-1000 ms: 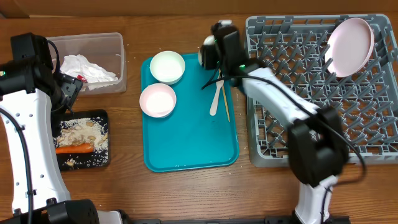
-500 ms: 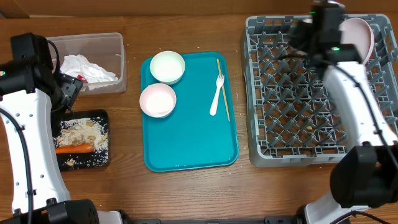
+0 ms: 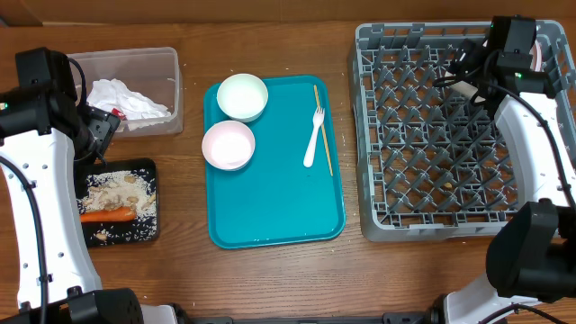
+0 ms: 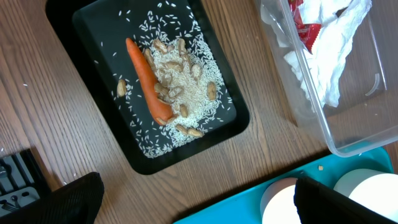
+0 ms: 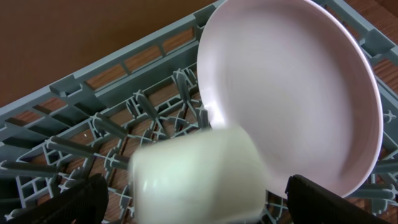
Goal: Sort waste into correct bins and load items into the dishwasher rack
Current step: 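Carry the cup to the rack and set it down near the plate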
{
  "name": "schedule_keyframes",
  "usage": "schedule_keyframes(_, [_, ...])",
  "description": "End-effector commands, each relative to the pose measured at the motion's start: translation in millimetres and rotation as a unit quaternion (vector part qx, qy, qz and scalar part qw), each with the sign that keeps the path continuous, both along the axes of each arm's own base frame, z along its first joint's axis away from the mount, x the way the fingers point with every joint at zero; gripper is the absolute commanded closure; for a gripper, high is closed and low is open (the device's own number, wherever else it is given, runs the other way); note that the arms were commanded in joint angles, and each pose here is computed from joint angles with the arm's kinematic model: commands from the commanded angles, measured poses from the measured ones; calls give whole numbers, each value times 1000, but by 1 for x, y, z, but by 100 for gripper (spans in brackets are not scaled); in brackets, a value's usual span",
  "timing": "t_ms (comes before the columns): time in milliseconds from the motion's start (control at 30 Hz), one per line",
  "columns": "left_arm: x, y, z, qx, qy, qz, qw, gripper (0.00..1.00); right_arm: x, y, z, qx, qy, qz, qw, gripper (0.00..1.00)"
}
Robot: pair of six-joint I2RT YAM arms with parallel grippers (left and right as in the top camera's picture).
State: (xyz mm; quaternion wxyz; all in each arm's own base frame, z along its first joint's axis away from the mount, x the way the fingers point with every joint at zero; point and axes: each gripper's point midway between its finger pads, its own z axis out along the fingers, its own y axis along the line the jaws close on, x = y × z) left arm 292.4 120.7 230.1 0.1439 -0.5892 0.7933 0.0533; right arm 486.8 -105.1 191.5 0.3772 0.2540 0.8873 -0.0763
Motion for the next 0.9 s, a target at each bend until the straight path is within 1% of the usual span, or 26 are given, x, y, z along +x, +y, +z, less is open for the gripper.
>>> schedule_keyframes(0, [-1, 3, -2, 2, 4, 11, 1000, 0, -2, 7, -8, 2, 11, 6, 1000, 5])
schedule_keyframes(233, [-1, 3, -2, 2, 3, 11, 1000, 0, -4, 11, -11, 8, 19, 12, 1000, 5])
schedule_keyframes(533, [-1, 3, -2, 2, 4, 11, 1000, 0, -1, 48, -21, 89, 19, 83, 992, 5])
schedule_keyframes(700, [-1, 3, -2, 2, 4, 11, 1000, 0, -7, 50, -34, 96, 35, 83, 991, 5])
schedule_keyframes(867, [-1, 3, -2, 2, 3, 11, 1000, 0, -12, 47, -42, 90, 44, 76, 992, 10])
